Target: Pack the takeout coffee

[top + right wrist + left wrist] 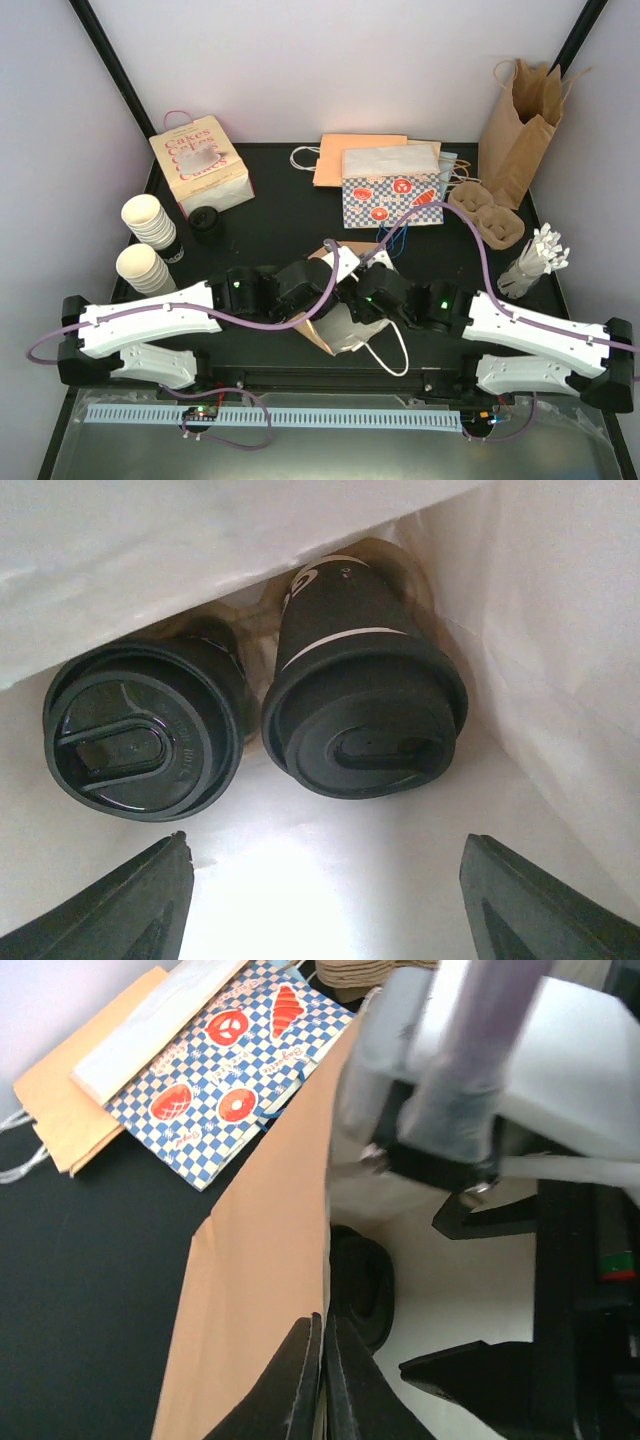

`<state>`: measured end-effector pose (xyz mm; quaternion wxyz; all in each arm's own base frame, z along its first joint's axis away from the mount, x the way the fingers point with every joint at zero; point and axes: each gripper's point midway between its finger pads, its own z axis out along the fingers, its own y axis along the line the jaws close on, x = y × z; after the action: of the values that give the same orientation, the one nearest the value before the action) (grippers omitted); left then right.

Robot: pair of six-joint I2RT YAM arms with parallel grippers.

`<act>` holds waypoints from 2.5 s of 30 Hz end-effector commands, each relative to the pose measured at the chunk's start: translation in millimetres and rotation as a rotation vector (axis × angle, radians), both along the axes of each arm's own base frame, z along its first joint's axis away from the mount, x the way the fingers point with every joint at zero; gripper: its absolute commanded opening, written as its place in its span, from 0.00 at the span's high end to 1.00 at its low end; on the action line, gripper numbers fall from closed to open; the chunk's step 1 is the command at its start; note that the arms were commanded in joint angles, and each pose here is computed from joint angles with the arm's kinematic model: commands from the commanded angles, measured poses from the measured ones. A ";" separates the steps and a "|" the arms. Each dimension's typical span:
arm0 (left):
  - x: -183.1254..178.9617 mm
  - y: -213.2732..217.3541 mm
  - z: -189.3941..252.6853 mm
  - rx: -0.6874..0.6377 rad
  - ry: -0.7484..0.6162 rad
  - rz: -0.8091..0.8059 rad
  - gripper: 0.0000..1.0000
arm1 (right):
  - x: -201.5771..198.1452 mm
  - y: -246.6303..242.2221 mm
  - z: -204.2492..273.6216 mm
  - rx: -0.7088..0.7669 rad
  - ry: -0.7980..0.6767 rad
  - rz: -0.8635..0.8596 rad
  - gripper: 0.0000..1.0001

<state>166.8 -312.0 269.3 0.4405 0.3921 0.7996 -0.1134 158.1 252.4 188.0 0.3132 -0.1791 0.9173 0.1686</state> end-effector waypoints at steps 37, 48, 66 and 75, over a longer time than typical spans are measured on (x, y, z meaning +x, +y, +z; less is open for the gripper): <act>74.9 36.0 52.0 -0.756 0.561 0.413 0.89 | 63.7 -65.9 105.5 -0.122 0.056 -0.129 0.07; 77.2 58.6 63.1 -0.704 0.491 0.425 0.53 | 75.6 -30.4 86.7 -0.052 0.211 -0.195 0.18; 32.8 119.4 81.8 -0.583 0.393 0.377 0.15 | 108.0 -18.9 75.5 -0.149 0.190 -0.250 0.90; 9.6 171.1 111.5 -0.569 0.280 0.401 0.10 | 126.1 -1.1 75.7 -0.326 0.110 0.046 0.99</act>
<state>195.5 -164.1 348.4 0.3957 0.0487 0.8667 -0.2997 278.9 248.9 265.9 0.2289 -0.1378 0.9616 0.0629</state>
